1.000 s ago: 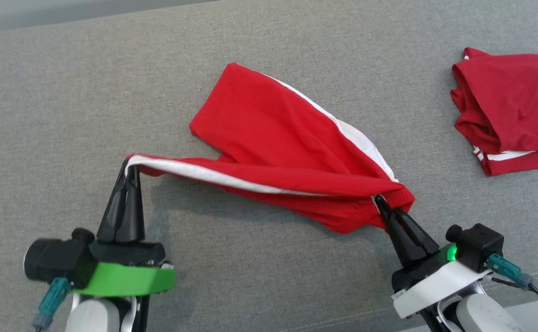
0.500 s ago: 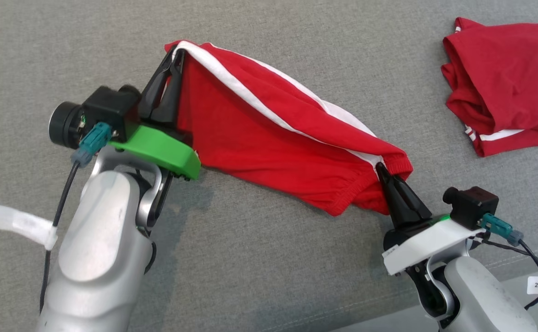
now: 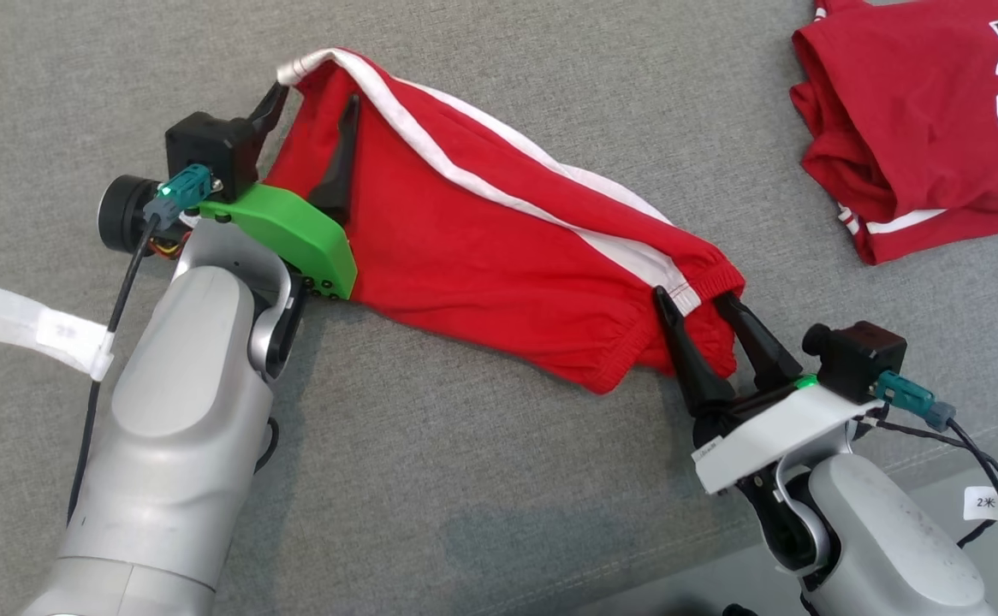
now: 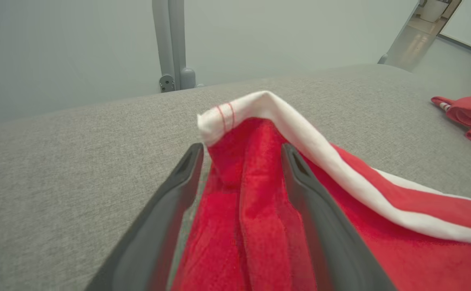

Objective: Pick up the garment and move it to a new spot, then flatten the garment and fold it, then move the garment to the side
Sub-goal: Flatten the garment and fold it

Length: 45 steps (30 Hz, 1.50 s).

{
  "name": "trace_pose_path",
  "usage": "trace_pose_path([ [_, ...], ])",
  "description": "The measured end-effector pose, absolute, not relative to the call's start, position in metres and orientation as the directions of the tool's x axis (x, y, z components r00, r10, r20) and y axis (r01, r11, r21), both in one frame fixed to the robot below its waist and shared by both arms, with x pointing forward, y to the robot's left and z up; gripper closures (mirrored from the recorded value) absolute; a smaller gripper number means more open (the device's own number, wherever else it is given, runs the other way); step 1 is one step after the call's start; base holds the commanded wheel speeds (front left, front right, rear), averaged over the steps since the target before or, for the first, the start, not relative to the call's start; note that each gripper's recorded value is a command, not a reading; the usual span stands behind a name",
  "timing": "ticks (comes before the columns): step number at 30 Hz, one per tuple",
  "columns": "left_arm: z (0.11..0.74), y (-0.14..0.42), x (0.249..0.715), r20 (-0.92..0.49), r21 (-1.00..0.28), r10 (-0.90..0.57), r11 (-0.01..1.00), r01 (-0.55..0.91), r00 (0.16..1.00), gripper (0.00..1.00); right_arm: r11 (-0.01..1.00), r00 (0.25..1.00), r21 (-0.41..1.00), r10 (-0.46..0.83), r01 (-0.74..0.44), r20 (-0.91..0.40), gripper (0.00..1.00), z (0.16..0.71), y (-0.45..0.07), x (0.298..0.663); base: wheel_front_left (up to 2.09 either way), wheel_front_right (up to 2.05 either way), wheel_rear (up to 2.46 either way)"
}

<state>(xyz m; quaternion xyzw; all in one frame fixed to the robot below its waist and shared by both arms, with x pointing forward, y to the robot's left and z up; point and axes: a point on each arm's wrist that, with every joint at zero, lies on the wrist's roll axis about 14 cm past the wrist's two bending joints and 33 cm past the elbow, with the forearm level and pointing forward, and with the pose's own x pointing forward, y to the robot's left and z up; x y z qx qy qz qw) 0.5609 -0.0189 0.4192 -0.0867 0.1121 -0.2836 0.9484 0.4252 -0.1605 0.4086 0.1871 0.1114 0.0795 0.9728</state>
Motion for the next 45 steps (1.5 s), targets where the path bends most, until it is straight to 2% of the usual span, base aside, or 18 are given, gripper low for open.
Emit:
trace_pose_path([
  [11, 0.435, 0.024, 0.560, -0.095, -0.200, -0.425, 0.894, 0.400, 0.900, 0.00, 0.923, 0.955, 0.335, 0.254, -0.192, -0.155, 0.00, 0.427, -0.156, 0.398, 0.00, 0.00, 0.00],
  [21, 0.487, 0.079, 0.534, 0.073, -0.171, -0.271, 0.945, 0.280, 0.960, 0.00, 0.973, 0.987, 0.169, 0.146, -0.156, 0.069, 0.00, 0.500, -0.188, 0.407, 0.00, 0.00, 0.00],
  [27, 0.518, 0.104, 0.505, 0.165, -0.141, -0.207, 0.963, 0.230, 0.964, 0.00, 0.989, 0.983, 0.089, 0.108, -0.122, 0.150, 0.00, 0.527, -0.201, 0.411, 0.00, 0.00, 0.00],
  [36, 0.526, 0.128, 0.453, 0.152, -0.113, -0.160, 0.978, 0.178, 0.975, 0.00, 0.991, 0.983, 0.064, 0.109, -0.119, 0.146, 0.00, 0.527, -0.200, 0.399, 0.00, 0.00, 0.00],
  [45, 0.529, 0.131, 0.444, 0.138, -0.113, -0.153, 0.979, 0.169, 0.979, 0.00, 0.989, 0.983, 0.073, 0.114, -0.125, 0.146, 0.00, 0.526, -0.196, 0.401, 0.00, 0.00, 0.00],
])
